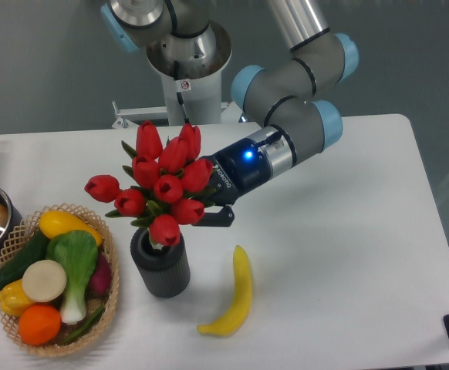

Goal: Insert the flowers into the vase

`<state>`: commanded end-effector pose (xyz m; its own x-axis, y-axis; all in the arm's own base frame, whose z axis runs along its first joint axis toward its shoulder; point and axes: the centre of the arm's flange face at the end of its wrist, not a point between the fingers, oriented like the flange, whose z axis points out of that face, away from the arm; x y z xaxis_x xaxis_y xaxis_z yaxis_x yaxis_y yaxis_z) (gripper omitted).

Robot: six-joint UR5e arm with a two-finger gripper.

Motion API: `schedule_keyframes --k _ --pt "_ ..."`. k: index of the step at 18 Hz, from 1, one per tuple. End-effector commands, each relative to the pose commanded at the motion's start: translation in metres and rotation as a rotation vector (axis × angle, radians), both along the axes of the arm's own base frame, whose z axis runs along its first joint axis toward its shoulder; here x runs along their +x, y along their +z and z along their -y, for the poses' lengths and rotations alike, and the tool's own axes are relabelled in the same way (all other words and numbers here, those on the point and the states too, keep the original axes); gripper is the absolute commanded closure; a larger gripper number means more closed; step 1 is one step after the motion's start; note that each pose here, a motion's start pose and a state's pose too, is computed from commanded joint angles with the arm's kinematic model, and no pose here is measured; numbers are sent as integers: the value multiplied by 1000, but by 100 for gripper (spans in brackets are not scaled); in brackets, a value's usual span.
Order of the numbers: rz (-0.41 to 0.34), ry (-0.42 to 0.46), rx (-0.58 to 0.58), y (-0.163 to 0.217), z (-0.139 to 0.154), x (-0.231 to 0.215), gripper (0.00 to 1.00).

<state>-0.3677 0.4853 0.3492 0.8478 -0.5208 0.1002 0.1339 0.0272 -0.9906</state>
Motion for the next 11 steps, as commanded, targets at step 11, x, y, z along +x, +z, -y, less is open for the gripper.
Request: schedule_keyframes --k 11 --pt "-46 11 -72 -45 4 8 73"
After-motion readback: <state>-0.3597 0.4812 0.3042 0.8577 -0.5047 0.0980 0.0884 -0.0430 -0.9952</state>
